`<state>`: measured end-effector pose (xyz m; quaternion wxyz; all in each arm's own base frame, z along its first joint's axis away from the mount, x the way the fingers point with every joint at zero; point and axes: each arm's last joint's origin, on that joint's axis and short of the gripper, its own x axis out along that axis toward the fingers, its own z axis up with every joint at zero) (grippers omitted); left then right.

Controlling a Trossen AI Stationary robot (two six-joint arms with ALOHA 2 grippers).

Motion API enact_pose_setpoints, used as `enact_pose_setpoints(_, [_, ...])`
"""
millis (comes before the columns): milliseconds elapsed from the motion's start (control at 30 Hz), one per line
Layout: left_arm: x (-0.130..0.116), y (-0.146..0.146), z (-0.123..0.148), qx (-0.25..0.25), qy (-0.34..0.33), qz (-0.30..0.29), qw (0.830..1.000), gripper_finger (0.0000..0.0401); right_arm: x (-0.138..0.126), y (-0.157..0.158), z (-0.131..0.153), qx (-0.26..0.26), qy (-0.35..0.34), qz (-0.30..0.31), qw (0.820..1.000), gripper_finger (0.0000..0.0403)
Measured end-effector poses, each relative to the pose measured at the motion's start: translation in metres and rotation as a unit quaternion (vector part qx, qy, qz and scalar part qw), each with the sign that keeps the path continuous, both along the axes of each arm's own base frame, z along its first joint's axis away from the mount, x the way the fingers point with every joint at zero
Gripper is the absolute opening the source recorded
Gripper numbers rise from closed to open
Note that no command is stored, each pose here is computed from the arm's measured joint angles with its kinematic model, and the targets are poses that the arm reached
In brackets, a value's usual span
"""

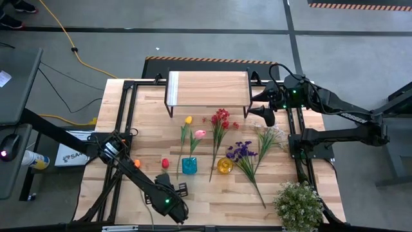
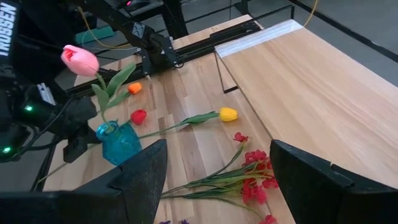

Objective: Pick and place flowers into a vace then onto a shelf
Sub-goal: Put the red tulip into the blue vase

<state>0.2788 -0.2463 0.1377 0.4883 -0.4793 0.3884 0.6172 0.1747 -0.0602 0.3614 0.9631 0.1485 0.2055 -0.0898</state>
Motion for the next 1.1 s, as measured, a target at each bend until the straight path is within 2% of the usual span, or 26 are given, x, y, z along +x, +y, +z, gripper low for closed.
enact_pose_setpoints(233, [-0.003, 0.003, 0.001, 0.03, 0.005, -0.005, 1.0, 0.0022, 0.0, 0.0, 0.0, 0.001, 0.0, 0.002, 1.0, 0.0273])
enact_pose_setpoints(433, [-0.012, 0.013, 0.0, 0.083, 0.061, -0.004, 0.995, 0.0021, 0.0, 0.0, 0.0, 0.0, 0.0, -0.001, 1.0, 0.0273])
enact_pose_setpoints(600, [-0.015, 0.017, 0.006, 0.105, 0.067, -0.008, 0.992, 0.0021, 0.0, 0.0, 0.0, 0.0, 0.0, -0.001, 1.0, 0.0273])
enact_pose_setpoints(967, [-0.03, 0.035, 0.055, 0.171, 0.049, -0.031, 0.983, 0.0021, 0.0, 0.0, 0.0, 0.0, -0.002, -0.002, 1.0, 0.0273])
enact_pose_setpoints(1100, [-0.032, 0.04, 0.073, 0.193, -0.008, -0.046, 0.98, 0.0021, 0.0, 0.0, 0.0, 0.002, -0.002, -0.003, 1.0, 0.0273])
